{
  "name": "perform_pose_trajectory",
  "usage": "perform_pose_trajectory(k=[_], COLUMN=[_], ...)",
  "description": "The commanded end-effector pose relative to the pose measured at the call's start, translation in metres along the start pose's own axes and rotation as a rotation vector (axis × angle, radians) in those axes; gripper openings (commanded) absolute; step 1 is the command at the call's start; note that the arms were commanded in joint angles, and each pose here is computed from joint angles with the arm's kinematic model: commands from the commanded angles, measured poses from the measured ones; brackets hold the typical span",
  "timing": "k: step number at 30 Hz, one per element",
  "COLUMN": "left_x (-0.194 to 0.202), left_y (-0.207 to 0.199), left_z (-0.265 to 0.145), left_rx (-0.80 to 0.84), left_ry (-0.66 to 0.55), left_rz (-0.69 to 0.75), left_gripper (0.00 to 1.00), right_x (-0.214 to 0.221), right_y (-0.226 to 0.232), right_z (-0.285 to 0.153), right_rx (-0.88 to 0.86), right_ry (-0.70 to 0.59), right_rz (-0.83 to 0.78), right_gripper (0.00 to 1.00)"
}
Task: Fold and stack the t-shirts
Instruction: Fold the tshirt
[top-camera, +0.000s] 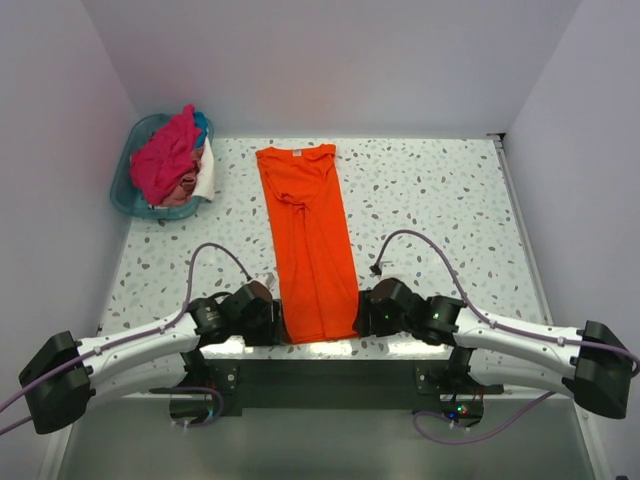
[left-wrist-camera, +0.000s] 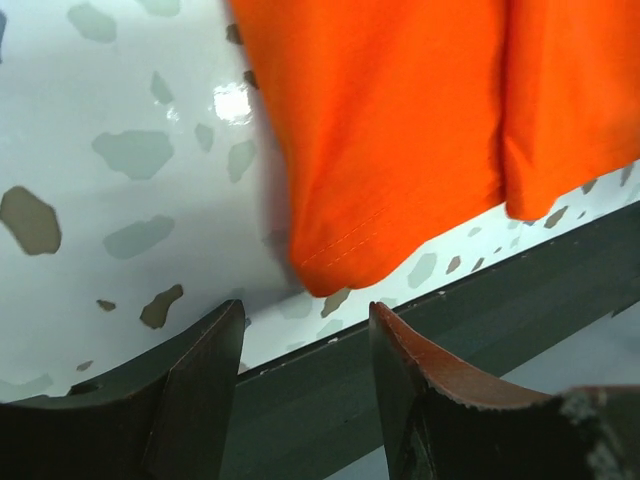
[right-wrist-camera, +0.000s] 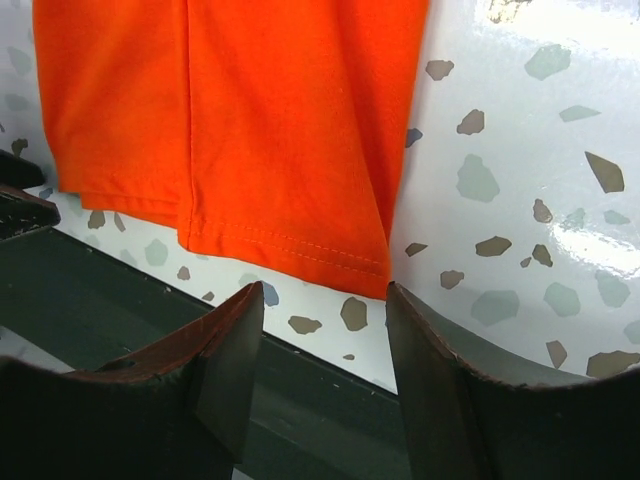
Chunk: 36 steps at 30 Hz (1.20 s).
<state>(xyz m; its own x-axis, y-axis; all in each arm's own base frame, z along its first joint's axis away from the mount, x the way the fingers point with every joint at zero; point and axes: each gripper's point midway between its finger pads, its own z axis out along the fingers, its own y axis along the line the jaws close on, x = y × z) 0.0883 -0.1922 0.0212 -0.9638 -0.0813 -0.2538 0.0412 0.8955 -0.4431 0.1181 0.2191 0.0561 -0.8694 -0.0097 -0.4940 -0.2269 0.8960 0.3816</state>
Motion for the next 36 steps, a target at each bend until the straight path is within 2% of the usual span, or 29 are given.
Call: perform_pose_trajectory(k=[1, 6, 14, 15, 18, 19, 21, 22, 24, 33, 35, 36], left_x=[-0.002, 0.001, 0.008, 0.008, 0.005, 0.003, 0.002, 0.002, 0.001, 0.013, 0.0, -0.011], left_y=[-0.013, -0.007, 0.001, 0.001, -0.001, -0.004, -0.005, -0.005, -0.007, -0.011, -0.017, -0.025], left_z=[0.004, 0.016, 0.023, 0.023, 0.022, 0.02, 0.018, 0.014, 0.008, -0.025, -0.034, -0.039], left_rx=[0.072, 0.066, 0.045, 0.042, 0.041, 0.042, 0.034, 0.023, 0.026, 0.017, 0.015, 0.021], left_ry=[-0.018, -0.02, 0.001, 0.003, 0.0, -0.001, 0.002, 0.009, 0.01, 0.03, -0.015, -0.055], left_rz=[-0.052, -0.083, -0.091, -0.088, -0.074, -0.068, -0.052, -0.046, -0.03, 0.012, 0.034, 0.042], left_gripper=[0.58, 0.57, 0.47, 0.45, 0.32, 0.23, 0.13, 0.04, 0.0, 0.0, 0.0, 0.0], right_x=[-0.007, 0.006, 0.009, 0.009, 0.006, 0.009, 0.008, 0.011, 0.014, 0.041, 0.039, 0.019], right_y=[0.0, -0.001, 0.002, 0.003, 0.008, 0.009, 0.01, 0.008, 0.007, 0.02, 0.011, 0.015], right_z=[0.007, 0.021, 0.03, 0.03, 0.032, 0.031, 0.029, 0.028, 0.025, 0.002, 0.0, -0.004], right_rx=[0.013, 0.012, 0.0, -0.002, -0.012, -0.016, -0.018, -0.015, -0.021, -0.082, -0.029, -0.005], right_ry=[-0.037, 0.009, 0.018, 0.022, 0.026, 0.039, 0.044, 0.059, 0.068, 0.091, 0.096, 0.032], right_rz=[0.038, 0.037, 0.041, 0.034, 0.015, 0.008, -0.01, -0.016, -0.022, -0.076, -0.117, -0.155], right_gripper=[0.56, 0.57, 0.54, 0.45, 0.29, 0.2, 0.1, 0.01, 0.0, 0.0, 0.0, 0.0])
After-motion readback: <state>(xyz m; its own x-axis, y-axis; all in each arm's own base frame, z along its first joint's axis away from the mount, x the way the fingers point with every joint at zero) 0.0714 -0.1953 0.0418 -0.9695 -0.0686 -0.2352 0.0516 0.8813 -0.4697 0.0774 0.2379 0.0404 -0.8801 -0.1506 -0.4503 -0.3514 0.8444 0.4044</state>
